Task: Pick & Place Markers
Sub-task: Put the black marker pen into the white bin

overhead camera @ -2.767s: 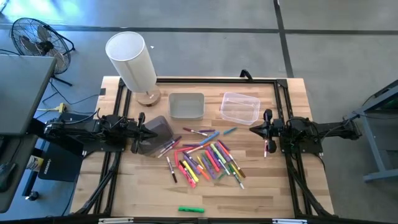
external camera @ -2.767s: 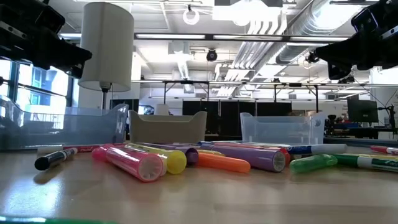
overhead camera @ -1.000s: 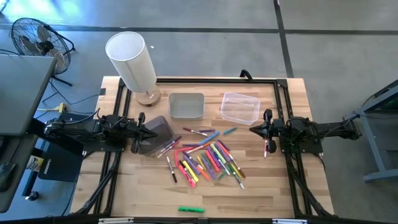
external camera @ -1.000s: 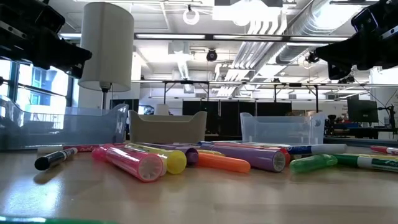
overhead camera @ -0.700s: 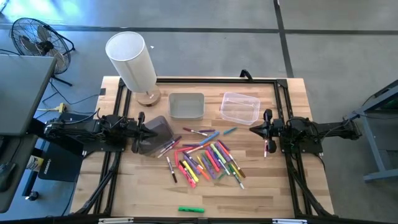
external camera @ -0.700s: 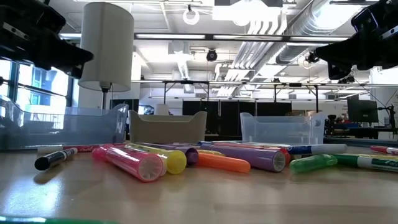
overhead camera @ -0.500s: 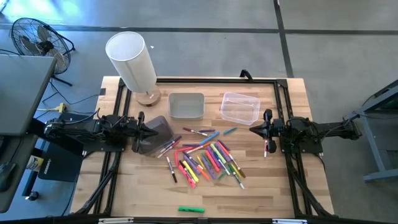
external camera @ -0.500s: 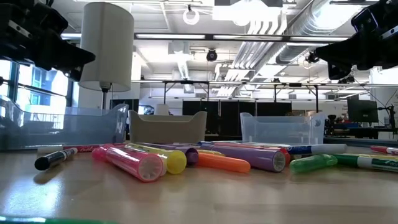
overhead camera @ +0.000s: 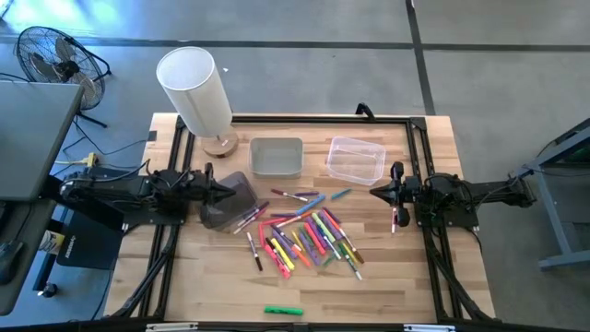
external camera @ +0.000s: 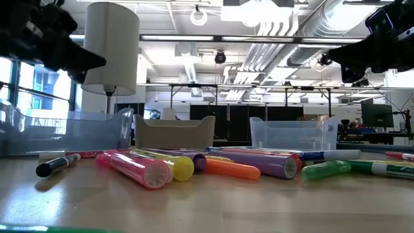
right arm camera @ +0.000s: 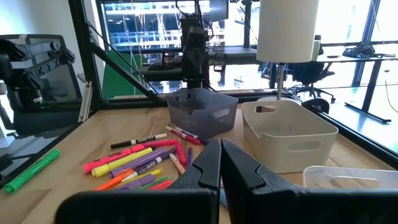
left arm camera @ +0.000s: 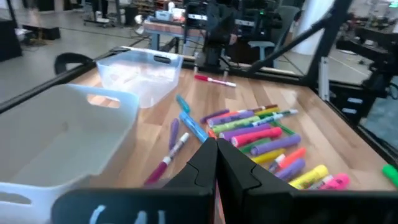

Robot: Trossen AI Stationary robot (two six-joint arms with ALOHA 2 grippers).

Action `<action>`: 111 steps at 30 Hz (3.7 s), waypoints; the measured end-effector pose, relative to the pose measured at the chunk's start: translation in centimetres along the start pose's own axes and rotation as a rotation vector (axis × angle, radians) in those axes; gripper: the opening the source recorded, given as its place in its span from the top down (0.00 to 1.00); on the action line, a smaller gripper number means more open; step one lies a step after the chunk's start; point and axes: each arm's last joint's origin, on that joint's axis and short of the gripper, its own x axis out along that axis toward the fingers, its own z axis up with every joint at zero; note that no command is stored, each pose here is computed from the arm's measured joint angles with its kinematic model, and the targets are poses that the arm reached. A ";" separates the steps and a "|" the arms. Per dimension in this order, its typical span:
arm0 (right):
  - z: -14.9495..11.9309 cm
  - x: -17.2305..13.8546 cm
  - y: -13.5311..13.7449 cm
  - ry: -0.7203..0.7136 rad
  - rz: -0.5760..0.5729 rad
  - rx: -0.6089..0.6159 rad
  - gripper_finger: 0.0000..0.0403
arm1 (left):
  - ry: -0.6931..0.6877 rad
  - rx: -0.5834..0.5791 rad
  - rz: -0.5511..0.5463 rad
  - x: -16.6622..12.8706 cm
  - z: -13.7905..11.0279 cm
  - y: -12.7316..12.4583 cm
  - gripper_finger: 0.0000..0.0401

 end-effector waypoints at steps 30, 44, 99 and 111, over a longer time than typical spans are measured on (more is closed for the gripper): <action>0.0 0.0 0.0 0.001 0.000 0.000 1.00 | 0.642 -0.637 0.460 12.9 12.4 -7.2 1.00; 0.0 0.0 0.0 -0.003 -0.001 0.000 1.00 | 0.683 -0.973 0.722 14.2 6.9 -12.9 1.00; 0.0 0.0 0.0 0.000 0.000 0.000 1.00 | 1.098 -1.161 1.092 17.0 -5.0 -16.8 0.92; 0.0 0.0 0.0 0.000 0.000 0.000 1.00 | 1.154 -1.157 1.069 16.8 -4.7 -16.9 0.94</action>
